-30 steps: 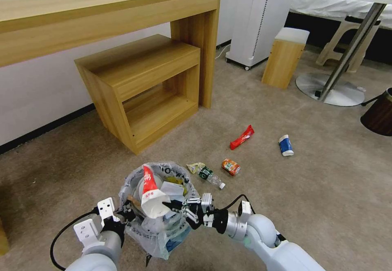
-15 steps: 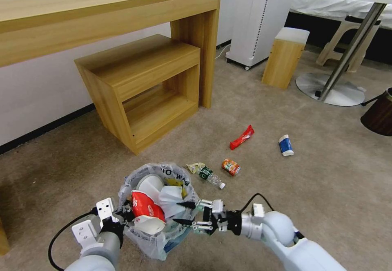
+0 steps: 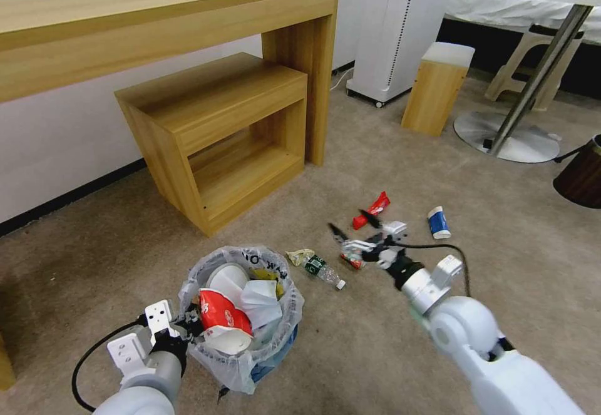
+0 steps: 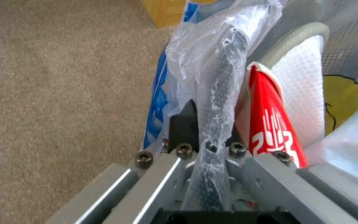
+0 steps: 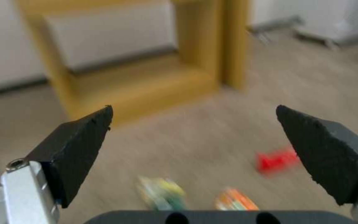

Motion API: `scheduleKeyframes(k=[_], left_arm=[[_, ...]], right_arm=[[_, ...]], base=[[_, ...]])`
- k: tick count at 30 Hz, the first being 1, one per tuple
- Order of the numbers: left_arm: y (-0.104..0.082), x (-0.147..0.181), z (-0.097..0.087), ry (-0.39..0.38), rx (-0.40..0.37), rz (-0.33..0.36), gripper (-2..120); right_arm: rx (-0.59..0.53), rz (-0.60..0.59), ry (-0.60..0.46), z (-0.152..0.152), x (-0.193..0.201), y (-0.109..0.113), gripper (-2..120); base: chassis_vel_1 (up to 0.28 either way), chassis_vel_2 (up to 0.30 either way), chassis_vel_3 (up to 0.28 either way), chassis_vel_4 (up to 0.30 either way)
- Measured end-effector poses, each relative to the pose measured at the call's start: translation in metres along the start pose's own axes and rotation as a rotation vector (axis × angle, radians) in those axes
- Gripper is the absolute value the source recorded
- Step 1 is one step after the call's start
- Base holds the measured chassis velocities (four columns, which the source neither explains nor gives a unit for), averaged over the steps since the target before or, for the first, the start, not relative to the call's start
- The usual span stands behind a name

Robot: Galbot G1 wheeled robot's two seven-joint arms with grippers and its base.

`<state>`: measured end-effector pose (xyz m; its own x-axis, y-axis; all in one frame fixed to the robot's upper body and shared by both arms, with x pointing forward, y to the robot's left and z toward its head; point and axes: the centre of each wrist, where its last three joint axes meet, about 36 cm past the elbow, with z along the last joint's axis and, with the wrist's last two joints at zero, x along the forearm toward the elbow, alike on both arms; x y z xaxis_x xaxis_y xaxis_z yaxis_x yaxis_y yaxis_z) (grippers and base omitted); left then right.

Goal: Pick up the trash bin and place the garbage on the floor into it.

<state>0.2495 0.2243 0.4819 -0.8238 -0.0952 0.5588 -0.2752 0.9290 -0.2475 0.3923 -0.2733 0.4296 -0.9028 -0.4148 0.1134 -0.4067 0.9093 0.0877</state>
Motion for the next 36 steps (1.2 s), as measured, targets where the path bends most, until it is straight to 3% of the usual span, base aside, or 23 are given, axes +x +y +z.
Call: scheduleKeyframes(k=[4,10,17,26,36], left_arm=[[0.002,0.0,-0.004,-0.007,0.0,0.006,0],[0.004,0.001,-0.004,-0.005,-0.009,0.013,0],[0.008,0.002,-0.005,-0.009,-0.025,0.0,0],[0.015,0.0,-0.005,-0.015,-0.043,-0.038,0],[0.013,-0.001,0.001,-0.007,-0.039,-0.052,0]], right_arm=[[0.013,0.109,0.138,0.011,0.011,-0.026,100],[0.011,0.134,0.194,0.019,0.006,-0.039,100],[-0.016,0.16,0.243,0.036,-0.01,-0.039,100],[-0.002,0.008,0.292,0.074,-0.039,-0.035,100],[-0.031,-0.016,0.321,0.111,-0.078,-0.024,100]], base=[[0.0,0.0,0.0,0.0],[0.0,0.0,0.0,0.0],[0.0,0.0,0.0,0.0],[0.0,0.0,0.0,0.0],[0.0,0.0,0.0,0.0]])
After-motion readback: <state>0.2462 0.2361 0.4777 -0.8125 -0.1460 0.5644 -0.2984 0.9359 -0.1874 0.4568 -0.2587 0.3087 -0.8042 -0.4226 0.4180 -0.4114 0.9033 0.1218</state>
